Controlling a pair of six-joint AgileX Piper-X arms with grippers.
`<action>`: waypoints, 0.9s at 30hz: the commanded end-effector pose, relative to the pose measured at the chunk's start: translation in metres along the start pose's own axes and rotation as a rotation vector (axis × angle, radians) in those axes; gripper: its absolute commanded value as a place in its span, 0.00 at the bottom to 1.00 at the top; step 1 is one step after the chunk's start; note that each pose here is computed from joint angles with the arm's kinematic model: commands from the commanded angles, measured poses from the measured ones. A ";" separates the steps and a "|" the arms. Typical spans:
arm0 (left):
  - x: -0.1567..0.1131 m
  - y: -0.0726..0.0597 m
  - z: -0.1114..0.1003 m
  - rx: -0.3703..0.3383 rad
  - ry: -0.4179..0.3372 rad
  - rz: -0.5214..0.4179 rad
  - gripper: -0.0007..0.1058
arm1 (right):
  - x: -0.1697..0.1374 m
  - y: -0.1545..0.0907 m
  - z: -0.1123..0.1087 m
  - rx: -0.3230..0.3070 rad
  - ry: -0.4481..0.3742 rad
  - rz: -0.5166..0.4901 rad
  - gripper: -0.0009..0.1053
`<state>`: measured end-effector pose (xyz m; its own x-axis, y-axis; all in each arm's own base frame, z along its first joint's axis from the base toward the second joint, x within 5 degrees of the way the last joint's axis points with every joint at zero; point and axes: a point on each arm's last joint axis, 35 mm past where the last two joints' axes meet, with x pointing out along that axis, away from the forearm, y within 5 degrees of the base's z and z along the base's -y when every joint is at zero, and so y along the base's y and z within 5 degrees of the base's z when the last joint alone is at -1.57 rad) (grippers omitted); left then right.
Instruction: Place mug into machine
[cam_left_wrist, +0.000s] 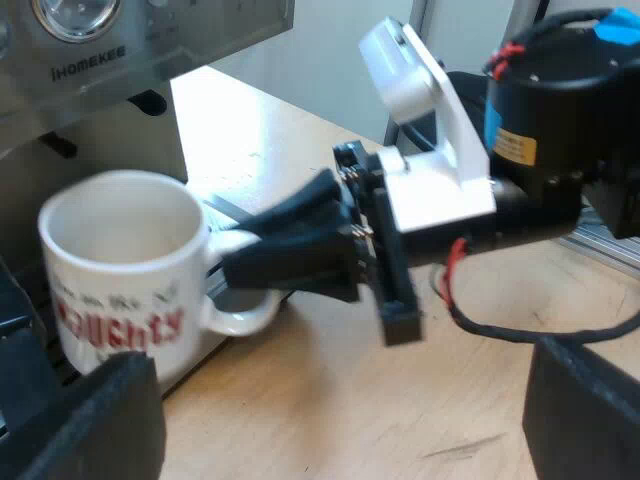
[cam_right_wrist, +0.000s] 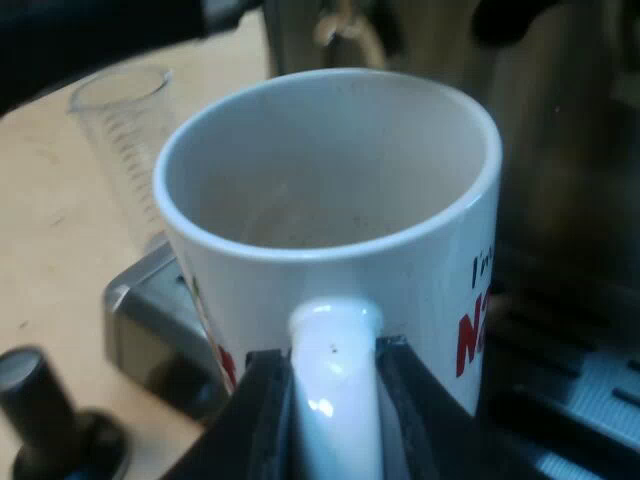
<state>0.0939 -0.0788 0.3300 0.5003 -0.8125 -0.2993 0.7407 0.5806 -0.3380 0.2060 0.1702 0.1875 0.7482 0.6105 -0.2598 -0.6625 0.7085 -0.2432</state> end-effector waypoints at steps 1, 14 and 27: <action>-0.002 -0.002 0.003 0.013 -0.016 -0.008 0.75 | 0.006 -0.005 0.017 -0.002 -0.069 -0.053 0.01; -0.002 -0.002 0.003 0.013 -0.016 -0.008 0.75 | 0.037 -0.005 0.018 -0.003 -0.008 -0.044 0.01; -0.002 -0.002 0.003 0.013 -0.016 -0.008 0.75 | 0.068 -0.007 0.025 0.019 -0.010 -0.036 0.01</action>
<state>0.0939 -0.0788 0.3300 0.5003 -0.8125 -0.2993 0.7407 0.5806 -0.3380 0.2570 0.2105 0.1795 0.7601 0.5648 -0.3213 -0.6407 0.7338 -0.2260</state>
